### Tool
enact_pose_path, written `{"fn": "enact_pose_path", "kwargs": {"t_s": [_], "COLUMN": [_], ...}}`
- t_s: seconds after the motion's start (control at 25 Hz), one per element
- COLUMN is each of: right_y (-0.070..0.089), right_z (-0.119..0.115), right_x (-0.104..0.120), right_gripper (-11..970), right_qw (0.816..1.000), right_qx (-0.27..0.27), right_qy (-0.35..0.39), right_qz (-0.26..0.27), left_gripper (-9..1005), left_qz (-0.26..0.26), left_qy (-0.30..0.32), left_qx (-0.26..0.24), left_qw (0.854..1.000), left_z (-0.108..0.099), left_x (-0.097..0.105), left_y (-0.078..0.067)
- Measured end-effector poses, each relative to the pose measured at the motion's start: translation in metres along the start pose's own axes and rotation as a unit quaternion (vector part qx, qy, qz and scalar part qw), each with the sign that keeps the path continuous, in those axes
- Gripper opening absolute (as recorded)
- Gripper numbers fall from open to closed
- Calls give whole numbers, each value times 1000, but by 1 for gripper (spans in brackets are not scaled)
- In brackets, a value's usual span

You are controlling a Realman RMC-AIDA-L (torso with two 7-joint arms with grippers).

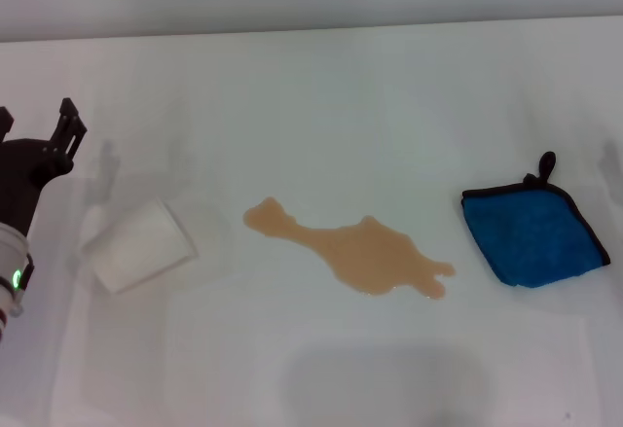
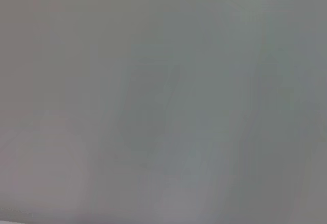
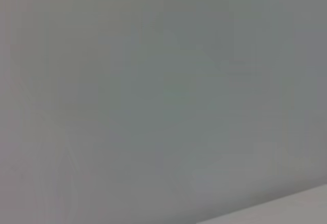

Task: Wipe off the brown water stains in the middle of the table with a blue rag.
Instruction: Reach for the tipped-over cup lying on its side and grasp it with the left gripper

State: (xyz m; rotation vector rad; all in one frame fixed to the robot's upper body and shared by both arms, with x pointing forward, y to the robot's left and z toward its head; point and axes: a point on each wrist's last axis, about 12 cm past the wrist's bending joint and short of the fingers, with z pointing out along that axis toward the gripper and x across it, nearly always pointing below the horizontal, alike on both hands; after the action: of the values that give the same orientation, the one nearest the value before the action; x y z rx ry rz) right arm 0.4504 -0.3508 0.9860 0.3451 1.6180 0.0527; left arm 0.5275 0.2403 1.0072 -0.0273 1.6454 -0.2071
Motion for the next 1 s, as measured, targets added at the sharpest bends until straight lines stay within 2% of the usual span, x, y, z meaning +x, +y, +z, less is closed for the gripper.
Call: {"fn": "enact_pose_path", "kwargs": {"t_s": [0.68,0.76,0.8,0.84,0.92,0.96,1.0], "right_y": [4,3,3,3,2,2,2], "right_z": [3,3,3,3,2,2,2], "right_x": [1,1,1,1,2,2,2], "right_gripper": [857,857,857,857,857,857,857], "right_qw": [1000,1000,1000,1000,1000,1000,1000], "right_qx": [-4,-3,-3,-3,-2,-1,-1], "right_qy": [4,5,6,7,8,9,9], "right_qz": [7,7,7,7,6,6,5], "left_gripper": [829,829,830,830,830,830,830], "left_qz": [-3,-24,-52,-52,-101,-101,-124], "left_qy": [-3,-11,-21,-21,-46,-46,-58], "left_qx": [7,4,2,2,3,3,8], "left_qw": [1000,1000,998,998,994,994,991], "left_z": [8,10,11,11,15,15,17], "left_x": [-5,-7,-11,-11,-20,-20,-25], "left_y": [-5,-4,0,0,9,9,14]}}
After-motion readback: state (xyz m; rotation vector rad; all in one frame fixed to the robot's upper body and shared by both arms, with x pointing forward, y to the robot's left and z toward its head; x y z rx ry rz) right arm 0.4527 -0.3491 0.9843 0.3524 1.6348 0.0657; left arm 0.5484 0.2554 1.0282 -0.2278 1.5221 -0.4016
